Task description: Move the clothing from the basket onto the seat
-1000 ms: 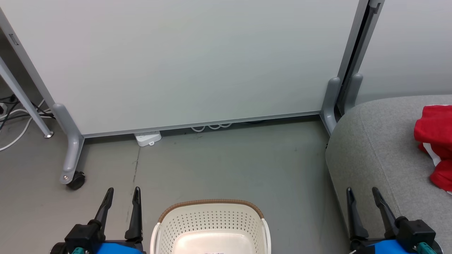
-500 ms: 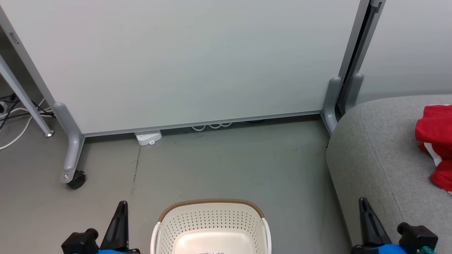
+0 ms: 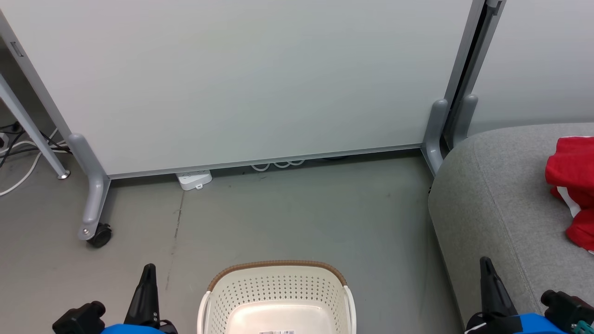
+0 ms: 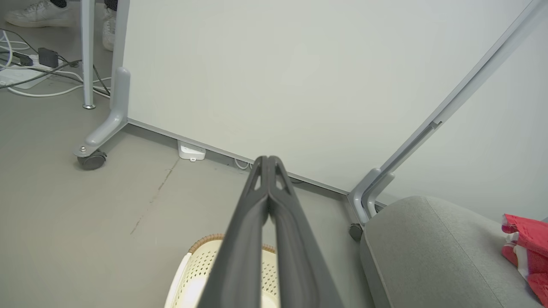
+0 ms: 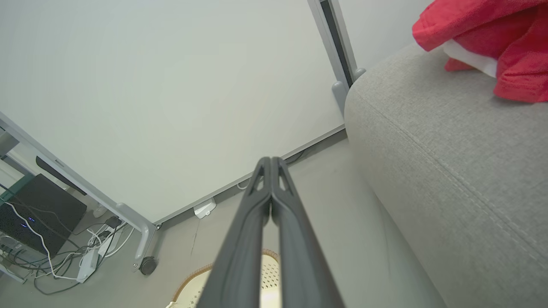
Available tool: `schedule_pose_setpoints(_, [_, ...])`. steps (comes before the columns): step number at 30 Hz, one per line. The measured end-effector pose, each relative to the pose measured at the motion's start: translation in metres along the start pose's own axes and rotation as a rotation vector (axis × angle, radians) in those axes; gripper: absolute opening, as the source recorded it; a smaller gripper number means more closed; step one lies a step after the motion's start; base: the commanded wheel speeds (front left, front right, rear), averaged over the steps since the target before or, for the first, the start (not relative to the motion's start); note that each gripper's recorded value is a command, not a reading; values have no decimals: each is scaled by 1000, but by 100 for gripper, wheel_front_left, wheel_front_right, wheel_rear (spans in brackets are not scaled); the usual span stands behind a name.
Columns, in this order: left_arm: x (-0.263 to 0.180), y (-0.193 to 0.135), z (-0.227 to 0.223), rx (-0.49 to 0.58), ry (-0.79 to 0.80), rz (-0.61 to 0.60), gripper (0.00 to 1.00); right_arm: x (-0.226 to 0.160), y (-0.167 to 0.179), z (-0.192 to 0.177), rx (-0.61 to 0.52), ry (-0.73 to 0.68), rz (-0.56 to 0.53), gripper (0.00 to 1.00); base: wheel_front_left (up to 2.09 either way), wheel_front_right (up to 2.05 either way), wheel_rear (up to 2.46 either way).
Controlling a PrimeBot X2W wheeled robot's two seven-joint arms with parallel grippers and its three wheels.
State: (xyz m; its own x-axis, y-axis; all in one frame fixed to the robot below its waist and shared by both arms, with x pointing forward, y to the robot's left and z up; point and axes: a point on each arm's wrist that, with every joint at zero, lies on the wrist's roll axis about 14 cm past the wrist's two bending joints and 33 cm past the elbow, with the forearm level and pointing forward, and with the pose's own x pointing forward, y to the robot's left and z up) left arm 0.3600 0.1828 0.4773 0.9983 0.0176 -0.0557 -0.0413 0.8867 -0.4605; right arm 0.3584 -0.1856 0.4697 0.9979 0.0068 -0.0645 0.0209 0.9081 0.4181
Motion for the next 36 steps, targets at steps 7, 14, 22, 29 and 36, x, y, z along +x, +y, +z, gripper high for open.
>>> schedule_pose_setpoints(7, [1, 5, 2, -112, 4, 21, 0, 3, -2, 3, 115, -2, -16, 0, 0, 0, 0])
schedule_pose_setpoints(14, [3, 6, 3, -215, 9, 30, 0, 5, -4, 5, 221, -1, -30, 0, 0, 0, 0])
schedule_pose_setpoints(22, [6, 7, 6, -324, 8, 37, 0, 8, -4, 9, 333, -5, -35, 0, 0, 0, 0])
schedule_pose_setpoints(29, [9, 9, 8, -425, 9, 41, 0, 11, -5, 11, 438, -6, -38, 0, 0, 0, 0])
schedule_pose_setpoints(36, [10, 9, 10, -505, 11, 39, 0, 13, -5, 14, 522, -10, -38, 0, 0, 0, 0])
